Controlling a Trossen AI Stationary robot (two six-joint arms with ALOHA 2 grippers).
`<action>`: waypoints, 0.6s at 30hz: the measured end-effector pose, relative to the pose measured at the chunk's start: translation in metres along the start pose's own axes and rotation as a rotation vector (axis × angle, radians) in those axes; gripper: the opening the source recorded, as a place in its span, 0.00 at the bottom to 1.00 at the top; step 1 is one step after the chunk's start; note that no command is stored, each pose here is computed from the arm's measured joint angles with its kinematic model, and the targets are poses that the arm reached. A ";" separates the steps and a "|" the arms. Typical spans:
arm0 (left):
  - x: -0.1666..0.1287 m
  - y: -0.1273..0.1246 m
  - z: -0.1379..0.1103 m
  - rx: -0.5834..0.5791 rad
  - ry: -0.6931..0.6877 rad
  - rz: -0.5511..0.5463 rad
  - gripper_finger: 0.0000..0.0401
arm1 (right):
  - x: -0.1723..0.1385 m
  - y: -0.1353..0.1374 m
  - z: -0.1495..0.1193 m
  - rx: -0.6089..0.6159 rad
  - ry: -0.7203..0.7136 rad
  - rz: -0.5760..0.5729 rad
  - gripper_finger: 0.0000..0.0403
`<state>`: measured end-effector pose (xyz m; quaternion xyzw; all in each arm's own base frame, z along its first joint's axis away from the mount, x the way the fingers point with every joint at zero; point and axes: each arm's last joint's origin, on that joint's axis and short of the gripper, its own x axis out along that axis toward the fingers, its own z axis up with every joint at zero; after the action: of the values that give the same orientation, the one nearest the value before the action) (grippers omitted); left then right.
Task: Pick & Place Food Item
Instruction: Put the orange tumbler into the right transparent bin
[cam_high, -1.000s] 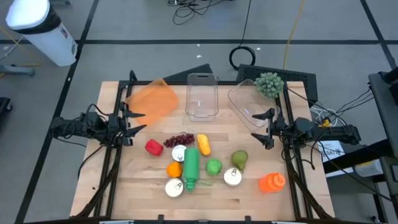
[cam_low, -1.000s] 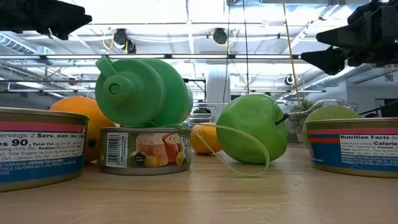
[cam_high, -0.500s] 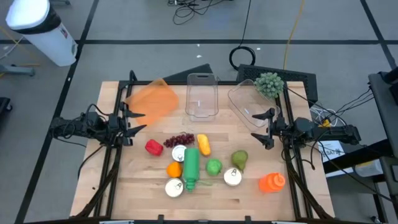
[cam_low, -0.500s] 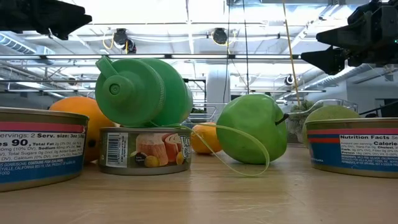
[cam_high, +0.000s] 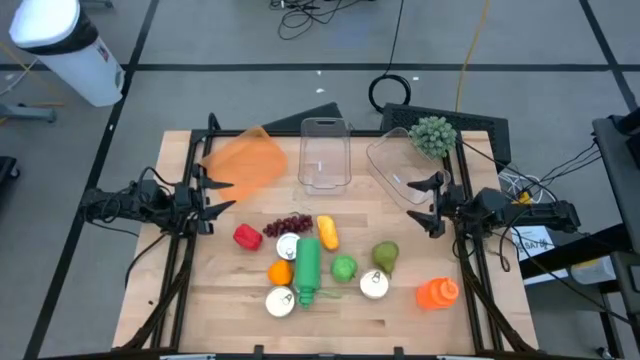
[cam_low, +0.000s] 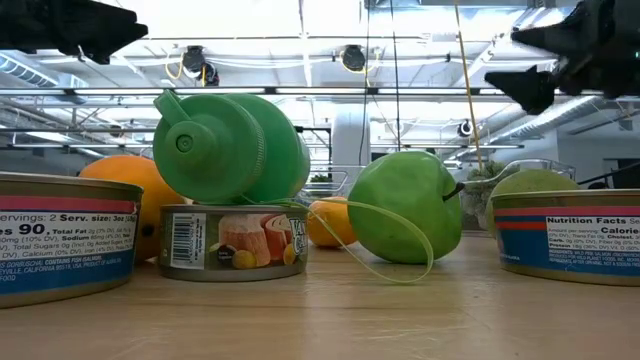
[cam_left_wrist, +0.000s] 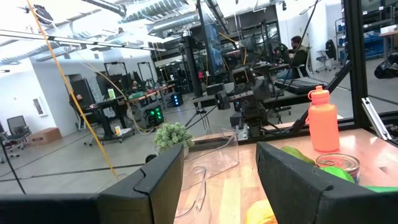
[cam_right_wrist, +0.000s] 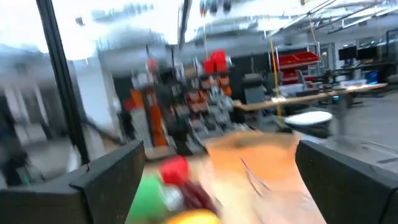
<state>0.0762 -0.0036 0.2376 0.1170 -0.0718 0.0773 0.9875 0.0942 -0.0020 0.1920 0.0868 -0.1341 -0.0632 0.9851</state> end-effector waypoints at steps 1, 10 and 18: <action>0.000 0.000 0.000 0.000 0.000 0.000 0.53 | 0.000 0.000 0.004 0.050 -0.036 0.005 0.98; 0.000 0.000 0.000 0.000 0.000 0.000 0.53 | -0.004 0.003 0.028 0.354 -0.286 0.087 0.98; 0.000 0.000 0.000 0.000 0.000 0.000 0.53 | -0.006 0.001 0.033 0.384 -0.354 -0.003 0.98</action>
<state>0.0762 -0.0036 0.2375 0.1169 -0.0718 0.0771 0.9875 0.0798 -0.0055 0.2215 0.2597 -0.3140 -0.0522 0.9117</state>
